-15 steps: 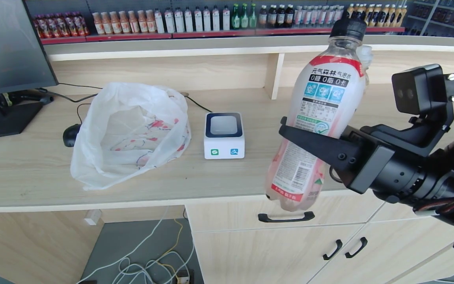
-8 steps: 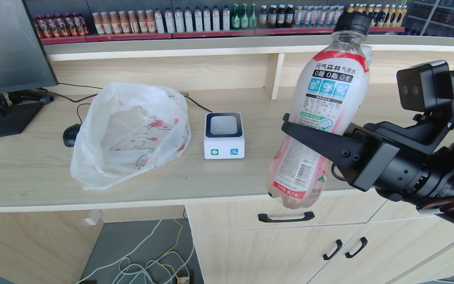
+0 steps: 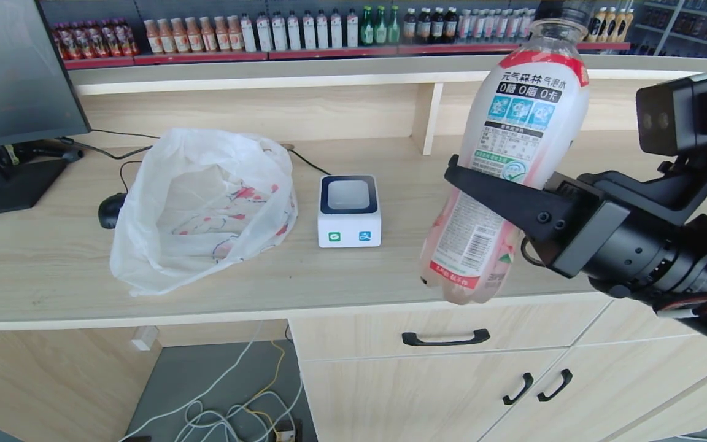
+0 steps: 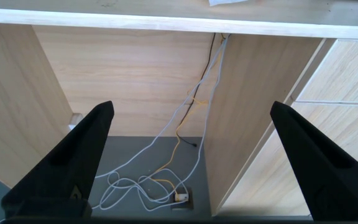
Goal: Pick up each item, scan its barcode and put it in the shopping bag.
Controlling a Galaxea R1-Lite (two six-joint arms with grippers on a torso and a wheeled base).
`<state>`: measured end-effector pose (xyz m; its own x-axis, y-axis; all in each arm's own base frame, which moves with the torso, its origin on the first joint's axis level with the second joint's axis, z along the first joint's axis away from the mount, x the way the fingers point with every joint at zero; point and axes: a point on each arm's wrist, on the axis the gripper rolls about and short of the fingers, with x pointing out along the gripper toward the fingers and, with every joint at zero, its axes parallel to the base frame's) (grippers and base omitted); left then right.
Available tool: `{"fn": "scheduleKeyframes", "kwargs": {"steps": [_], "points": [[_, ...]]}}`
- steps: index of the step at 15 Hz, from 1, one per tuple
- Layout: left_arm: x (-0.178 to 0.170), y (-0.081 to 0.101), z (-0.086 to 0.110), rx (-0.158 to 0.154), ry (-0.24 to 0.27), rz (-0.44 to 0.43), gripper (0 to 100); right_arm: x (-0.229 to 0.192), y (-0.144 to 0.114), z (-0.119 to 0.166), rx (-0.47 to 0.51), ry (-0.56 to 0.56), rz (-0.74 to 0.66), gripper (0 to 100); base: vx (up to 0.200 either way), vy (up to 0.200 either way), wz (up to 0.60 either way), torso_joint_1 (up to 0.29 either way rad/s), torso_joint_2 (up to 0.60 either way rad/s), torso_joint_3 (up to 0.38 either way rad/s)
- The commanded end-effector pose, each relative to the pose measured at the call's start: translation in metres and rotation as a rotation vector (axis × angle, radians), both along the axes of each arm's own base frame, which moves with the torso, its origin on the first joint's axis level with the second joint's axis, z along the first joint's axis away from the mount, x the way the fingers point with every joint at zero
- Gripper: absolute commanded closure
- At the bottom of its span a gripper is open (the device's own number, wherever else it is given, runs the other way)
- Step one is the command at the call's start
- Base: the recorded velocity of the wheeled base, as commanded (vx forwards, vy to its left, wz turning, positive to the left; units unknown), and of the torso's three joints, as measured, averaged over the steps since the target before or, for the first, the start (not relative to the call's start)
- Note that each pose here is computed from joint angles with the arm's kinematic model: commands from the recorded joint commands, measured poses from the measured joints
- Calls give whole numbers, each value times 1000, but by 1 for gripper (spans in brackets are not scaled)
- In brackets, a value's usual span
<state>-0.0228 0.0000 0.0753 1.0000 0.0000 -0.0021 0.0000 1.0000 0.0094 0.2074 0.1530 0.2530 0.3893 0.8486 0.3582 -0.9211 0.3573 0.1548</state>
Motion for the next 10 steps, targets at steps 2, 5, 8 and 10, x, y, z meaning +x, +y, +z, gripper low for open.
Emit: {"fn": "scheduleKeyframes", "kwargs": {"steps": [2, 5, 8, 10], "points": [[0, 0, 0, 0, -1, 2, 0, 7, 2, -4, -25, -50, -124, 100, 0, 0, 0, 0, 0, 0], [0, 0, 0, 0, -1, 0, 0, 11, 0, -6, -64, -128, -302, 100, 0, 0, 0, 0, 0, 0], [0, 0, 0, 0, -1, 2, 0, 10, -1, -6, -94, -143, -427, 100, 0, 0, 0, 0, 0, 0], [0, 0, 0, 0, -1, 0, 0, 10, -3, -10, -164, -176, -480, 100, 0, 0, 0, 0, 0, 0]]}}
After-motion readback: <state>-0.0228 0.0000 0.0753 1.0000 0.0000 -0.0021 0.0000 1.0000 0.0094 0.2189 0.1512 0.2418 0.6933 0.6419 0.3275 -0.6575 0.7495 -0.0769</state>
